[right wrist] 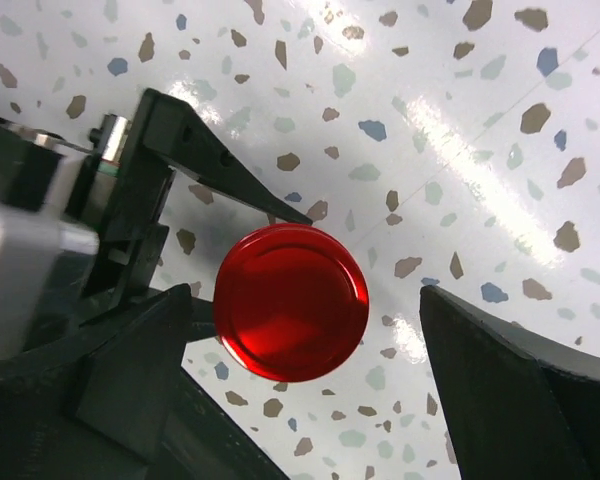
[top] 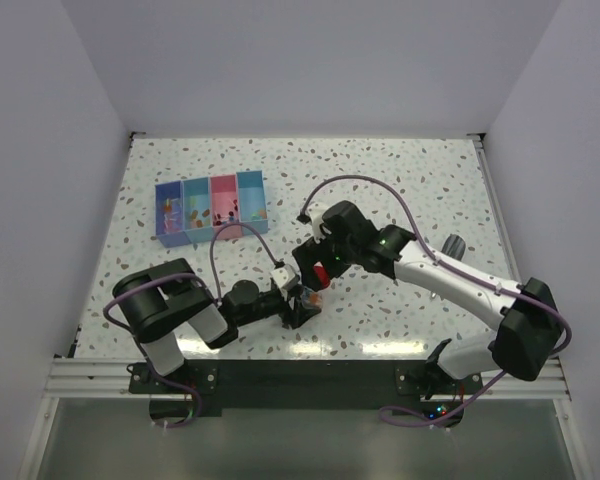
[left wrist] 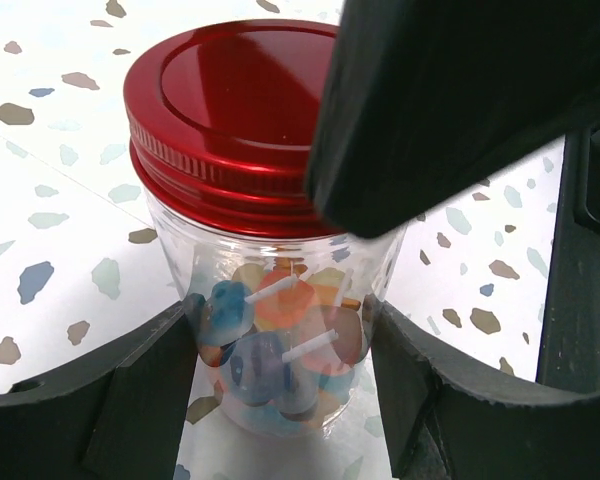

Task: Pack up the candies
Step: Screw the bottle lid onto the packing bottle.

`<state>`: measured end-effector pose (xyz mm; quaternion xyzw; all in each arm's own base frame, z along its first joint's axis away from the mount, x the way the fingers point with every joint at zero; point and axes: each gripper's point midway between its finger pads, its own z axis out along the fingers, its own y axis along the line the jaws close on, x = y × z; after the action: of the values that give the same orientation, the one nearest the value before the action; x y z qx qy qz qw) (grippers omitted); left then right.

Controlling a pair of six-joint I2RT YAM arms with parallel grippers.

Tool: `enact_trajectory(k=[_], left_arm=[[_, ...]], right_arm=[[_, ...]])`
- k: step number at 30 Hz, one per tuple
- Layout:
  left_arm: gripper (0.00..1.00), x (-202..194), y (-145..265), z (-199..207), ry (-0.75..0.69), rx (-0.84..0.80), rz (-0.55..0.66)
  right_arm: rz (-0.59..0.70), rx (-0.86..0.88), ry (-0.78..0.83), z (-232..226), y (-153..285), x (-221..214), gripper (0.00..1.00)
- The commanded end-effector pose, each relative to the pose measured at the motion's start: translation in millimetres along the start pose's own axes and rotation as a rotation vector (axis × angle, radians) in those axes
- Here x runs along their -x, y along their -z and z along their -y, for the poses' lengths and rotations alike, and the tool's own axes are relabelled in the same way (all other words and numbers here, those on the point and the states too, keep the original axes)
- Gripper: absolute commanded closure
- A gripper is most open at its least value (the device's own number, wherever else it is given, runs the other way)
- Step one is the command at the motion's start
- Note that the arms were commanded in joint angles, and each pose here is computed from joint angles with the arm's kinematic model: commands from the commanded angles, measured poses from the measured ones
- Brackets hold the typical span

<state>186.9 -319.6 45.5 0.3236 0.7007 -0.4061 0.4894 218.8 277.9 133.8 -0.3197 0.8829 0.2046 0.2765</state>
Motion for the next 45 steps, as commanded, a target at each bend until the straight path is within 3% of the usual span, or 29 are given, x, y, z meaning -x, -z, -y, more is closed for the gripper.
enact_trajectory(k=[1,9,15,39,45], left_arm=[[0.97,62.7,-1.8,15.5,-0.089,-0.071,0.261],[0.97,55.0,-1.3,28.9,-0.130,-0.158,0.233],[0.98,51.5,-2.5,40.3,-0.178,-0.233,0.195],[0.98,57.0,-10.8,54.9,-0.232,-0.328,0.163],[0.99,58.5,-12.7,53.9,-0.233,-0.321,0.164]], right_arm=[[0.062,0.025,0.125,-2.8,31.6,31.1,0.01],[-0.049,0.220,0.557,-3.5,55.2,20.8,0.01],[-0.181,0.355,0.739,-7.7,67.3,-9.0,0.01],[-0.235,0.458,0.776,-23.8,50.8,-33.6,0.05],[-0.245,0.457,0.776,-23.5,49.4,-37.2,0.21]])
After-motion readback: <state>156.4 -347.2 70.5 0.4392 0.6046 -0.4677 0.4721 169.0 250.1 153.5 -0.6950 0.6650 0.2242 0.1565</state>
